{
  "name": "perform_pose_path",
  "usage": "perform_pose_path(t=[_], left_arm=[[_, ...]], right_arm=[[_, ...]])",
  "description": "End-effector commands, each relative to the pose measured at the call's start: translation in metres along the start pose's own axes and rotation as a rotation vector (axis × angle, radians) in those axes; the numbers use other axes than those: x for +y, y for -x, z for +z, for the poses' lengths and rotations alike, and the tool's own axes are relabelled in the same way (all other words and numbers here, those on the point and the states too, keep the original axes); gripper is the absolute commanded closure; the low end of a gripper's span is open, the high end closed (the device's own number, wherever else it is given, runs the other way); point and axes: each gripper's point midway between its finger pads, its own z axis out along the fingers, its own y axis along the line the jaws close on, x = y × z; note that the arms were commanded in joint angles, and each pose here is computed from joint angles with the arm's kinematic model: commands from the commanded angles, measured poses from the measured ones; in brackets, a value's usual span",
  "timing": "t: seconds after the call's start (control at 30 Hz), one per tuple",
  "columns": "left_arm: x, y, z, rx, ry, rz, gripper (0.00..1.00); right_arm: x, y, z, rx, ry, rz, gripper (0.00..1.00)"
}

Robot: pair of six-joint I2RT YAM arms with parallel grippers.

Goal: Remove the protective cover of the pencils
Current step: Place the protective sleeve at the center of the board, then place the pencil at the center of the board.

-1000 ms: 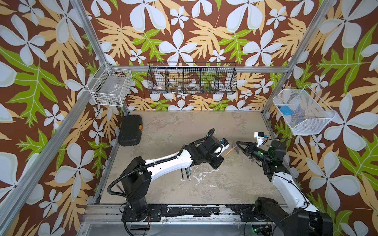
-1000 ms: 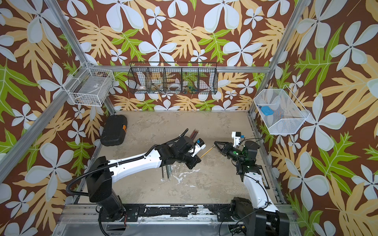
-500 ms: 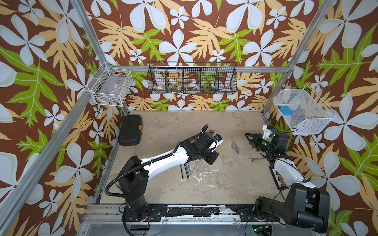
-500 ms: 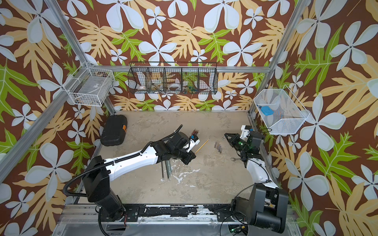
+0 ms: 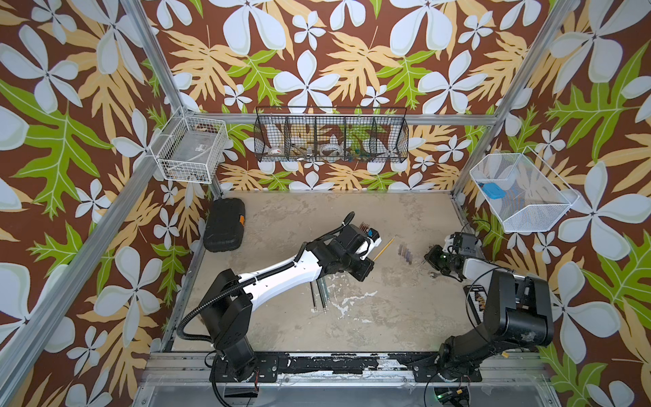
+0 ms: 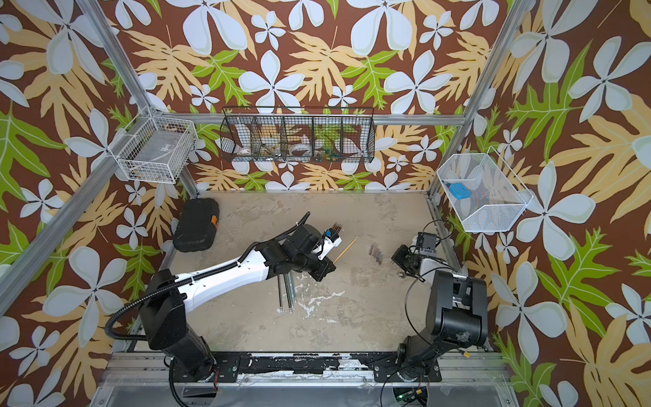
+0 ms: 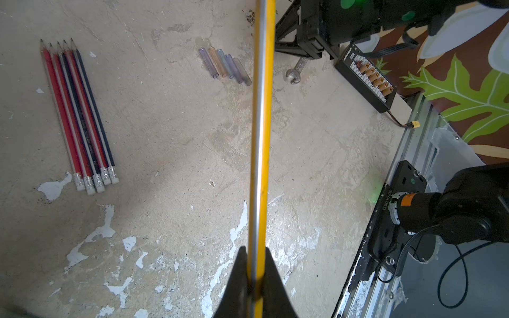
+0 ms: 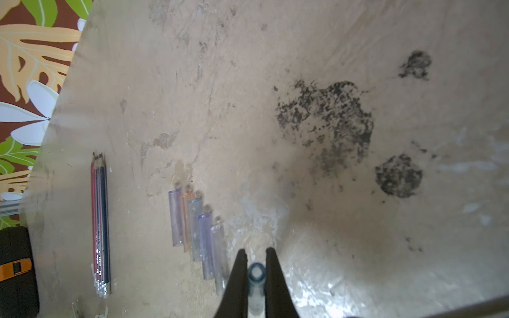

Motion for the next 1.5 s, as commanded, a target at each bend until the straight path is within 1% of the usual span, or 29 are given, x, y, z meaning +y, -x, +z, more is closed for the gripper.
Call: perform_pose_path(t=[0.0,0.07,0.2,0.33,0.57,0.7,1.0,1.13,1.23,1.33,1.47], left_arm=[[-0.003,0.004,-0.001,-0.007,-0.015,0.006,1.00],[-0.002,0.003,0.000,-0.002,-0.015,0.006,1.00],[-0.002,0.004,0.000,-0.001,-0.018,0.005,1.00],[0.000,0.005,-0.001,-0.004,-0.022,-0.001,1.00],[0.001,0.004,0.001,0.001,-0.019,-0.002,1.00],[0.003,0.003,0.002,0.003,-0.014,-0.003,1.00],[0.014,-0.002,0.010,0.021,0.021,-0.011,1.00],[0.032,-0.001,0.013,0.008,0.009,-0.073,1.00],[0.051,0.002,0.013,-0.006,0.027,-0.105,1.00],[0.071,0.003,0.017,-0.012,0.072,-0.129,1.00],[0.097,0.001,0.028,0.025,0.130,-0.167,1.00]], right_arm=[[0.004,0.000,0.008,0.012,0.013,-0.050,0.99],[0.008,-0.005,0.013,0.034,0.024,-0.064,0.95],[0.011,-0.012,0.018,0.056,0.032,-0.075,0.93],[0.013,-0.012,0.021,0.065,0.046,-0.072,0.90],[0.016,-0.014,0.024,0.078,0.068,-0.069,0.75],[0.019,-0.014,0.024,0.081,0.085,-0.065,0.73],[0.031,-0.015,0.022,0.086,0.149,-0.046,0.72],[0.038,-0.012,0.012,0.059,0.170,-0.054,0.72],[0.038,-0.011,0.004,0.044,0.159,-0.073,0.72],[0.038,-0.016,-0.006,0.028,0.158,-0.082,0.72],[0.040,-0.021,-0.032,-0.020,0.159,-0.116,0.73]])
